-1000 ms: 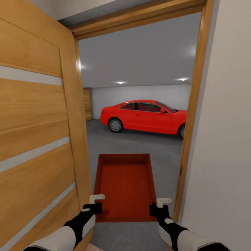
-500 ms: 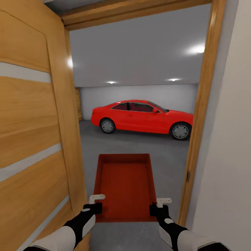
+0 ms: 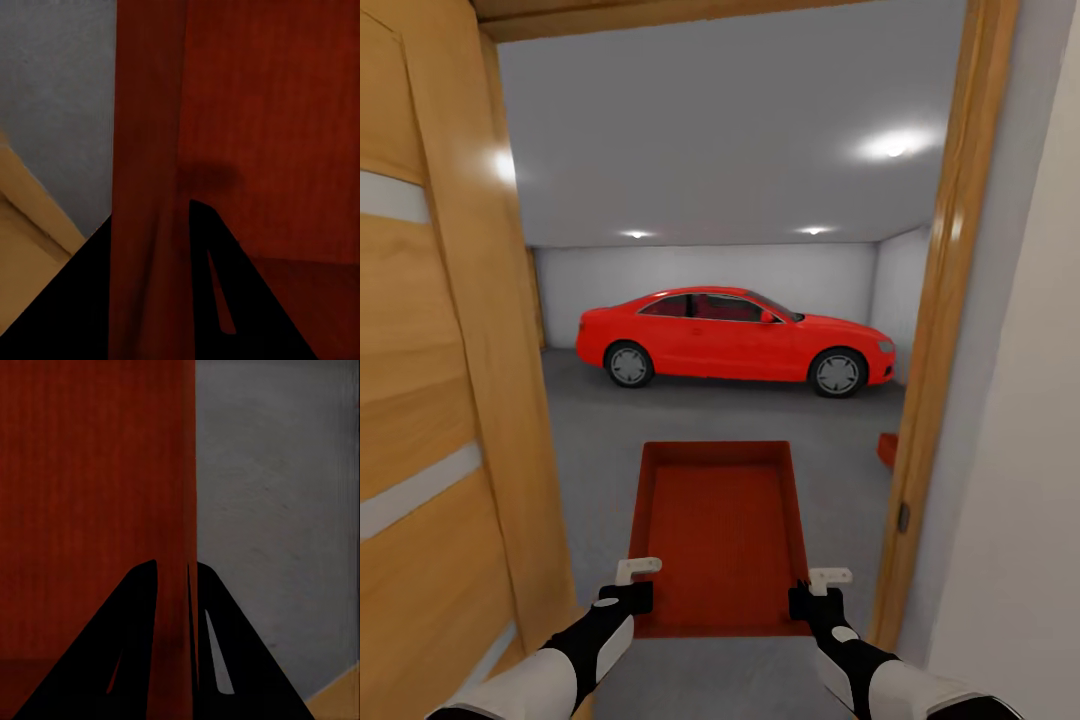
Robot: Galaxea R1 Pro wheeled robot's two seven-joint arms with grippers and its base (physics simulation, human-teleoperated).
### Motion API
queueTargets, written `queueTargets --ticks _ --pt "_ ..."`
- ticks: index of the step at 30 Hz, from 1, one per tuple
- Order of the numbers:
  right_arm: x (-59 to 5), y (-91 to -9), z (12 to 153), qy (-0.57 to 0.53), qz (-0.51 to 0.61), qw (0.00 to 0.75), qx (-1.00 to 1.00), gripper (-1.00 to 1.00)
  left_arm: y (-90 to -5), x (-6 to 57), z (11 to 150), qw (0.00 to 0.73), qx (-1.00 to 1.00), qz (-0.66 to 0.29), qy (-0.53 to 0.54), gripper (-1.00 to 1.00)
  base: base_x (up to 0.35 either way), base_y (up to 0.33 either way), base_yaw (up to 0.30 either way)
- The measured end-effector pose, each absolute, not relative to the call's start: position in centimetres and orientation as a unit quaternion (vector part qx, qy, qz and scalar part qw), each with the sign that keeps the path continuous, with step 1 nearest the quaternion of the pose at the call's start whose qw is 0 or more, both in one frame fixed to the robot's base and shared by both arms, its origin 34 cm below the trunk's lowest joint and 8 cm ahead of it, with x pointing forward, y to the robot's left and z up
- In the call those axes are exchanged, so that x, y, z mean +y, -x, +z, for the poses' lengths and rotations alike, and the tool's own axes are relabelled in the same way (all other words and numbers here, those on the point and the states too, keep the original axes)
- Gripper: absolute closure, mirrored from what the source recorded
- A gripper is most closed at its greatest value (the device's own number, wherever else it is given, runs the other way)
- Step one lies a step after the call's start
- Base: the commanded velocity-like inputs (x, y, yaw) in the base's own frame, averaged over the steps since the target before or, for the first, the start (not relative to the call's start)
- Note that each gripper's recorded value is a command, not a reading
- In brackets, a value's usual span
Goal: Move the two storage containers from the living room to the garage. In the garage, place one container on the floor and stack the other container on top of it (either order is fine).
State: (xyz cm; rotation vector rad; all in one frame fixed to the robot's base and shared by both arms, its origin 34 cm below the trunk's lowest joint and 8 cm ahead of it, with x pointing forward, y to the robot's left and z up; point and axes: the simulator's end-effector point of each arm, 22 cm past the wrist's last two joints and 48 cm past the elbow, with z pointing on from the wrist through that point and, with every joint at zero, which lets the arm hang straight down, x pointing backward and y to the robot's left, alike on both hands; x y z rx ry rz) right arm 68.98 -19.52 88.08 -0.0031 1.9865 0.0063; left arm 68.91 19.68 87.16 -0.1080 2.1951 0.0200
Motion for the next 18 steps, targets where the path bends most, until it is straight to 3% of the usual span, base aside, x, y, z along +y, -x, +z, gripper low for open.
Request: queueTargets --ticks 18 --pt "-19.52 -68.98 88.08 0.001 0.003 0.546 0.838 1.00 -68.92 19.69 87.17 0.455 0.890 0.008 0.044 1.00 0.239 0.218 -0.265"
